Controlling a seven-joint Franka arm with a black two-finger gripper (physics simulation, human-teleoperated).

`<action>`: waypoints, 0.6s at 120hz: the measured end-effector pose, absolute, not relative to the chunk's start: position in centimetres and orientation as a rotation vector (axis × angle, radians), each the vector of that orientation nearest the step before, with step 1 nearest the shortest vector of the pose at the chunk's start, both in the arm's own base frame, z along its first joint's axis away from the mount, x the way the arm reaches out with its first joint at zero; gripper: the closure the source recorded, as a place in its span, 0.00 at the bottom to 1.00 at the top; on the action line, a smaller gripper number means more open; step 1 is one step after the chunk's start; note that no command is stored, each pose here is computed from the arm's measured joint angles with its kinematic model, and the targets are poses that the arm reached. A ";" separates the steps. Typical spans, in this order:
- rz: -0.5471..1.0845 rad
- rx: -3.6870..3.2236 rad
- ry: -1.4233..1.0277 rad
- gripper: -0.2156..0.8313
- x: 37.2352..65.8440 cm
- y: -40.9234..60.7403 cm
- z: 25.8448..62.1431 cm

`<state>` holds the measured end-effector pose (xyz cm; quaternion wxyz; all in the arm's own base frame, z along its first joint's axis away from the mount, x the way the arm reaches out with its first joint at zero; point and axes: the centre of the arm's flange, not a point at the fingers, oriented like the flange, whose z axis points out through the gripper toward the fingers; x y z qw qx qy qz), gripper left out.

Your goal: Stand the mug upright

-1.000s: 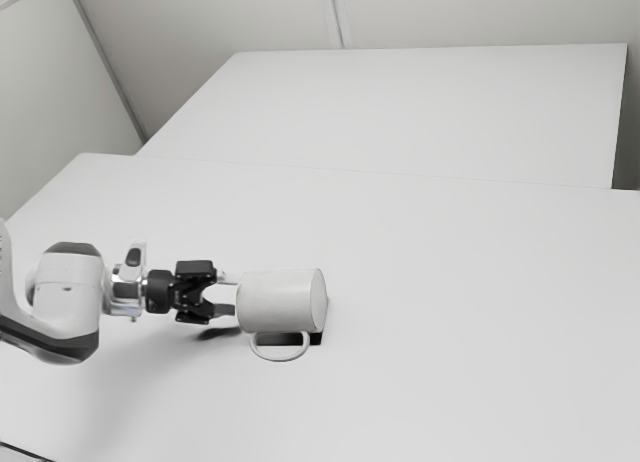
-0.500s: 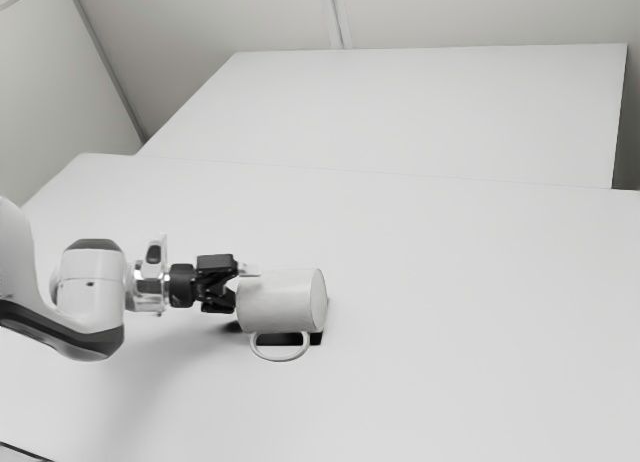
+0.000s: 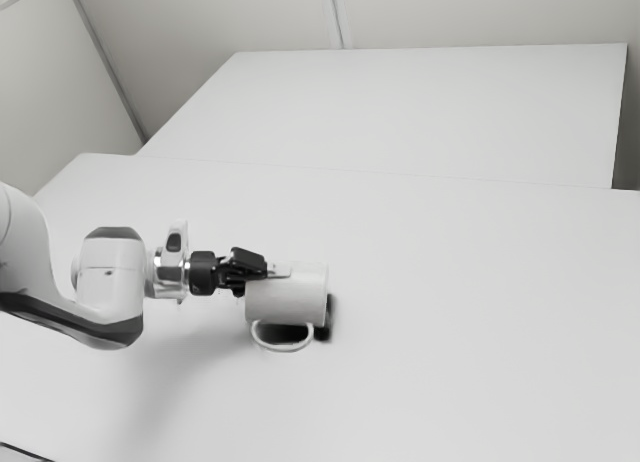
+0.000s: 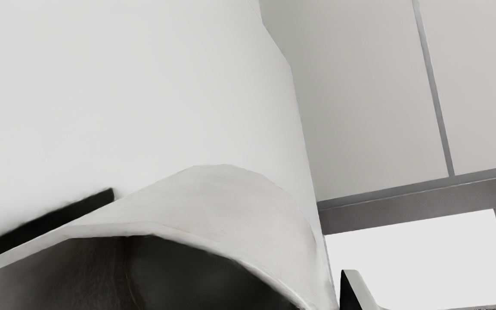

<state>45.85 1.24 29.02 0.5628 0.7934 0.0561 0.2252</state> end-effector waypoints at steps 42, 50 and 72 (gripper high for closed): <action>0.593 2.305 -0.517 0.94 56.0 3.8 45.6; 0.503 2.508 -0.677 0.94 56.7 4.6 47.4; 0.218 2.890 -0.811 0.95 57.3 3.8 46.1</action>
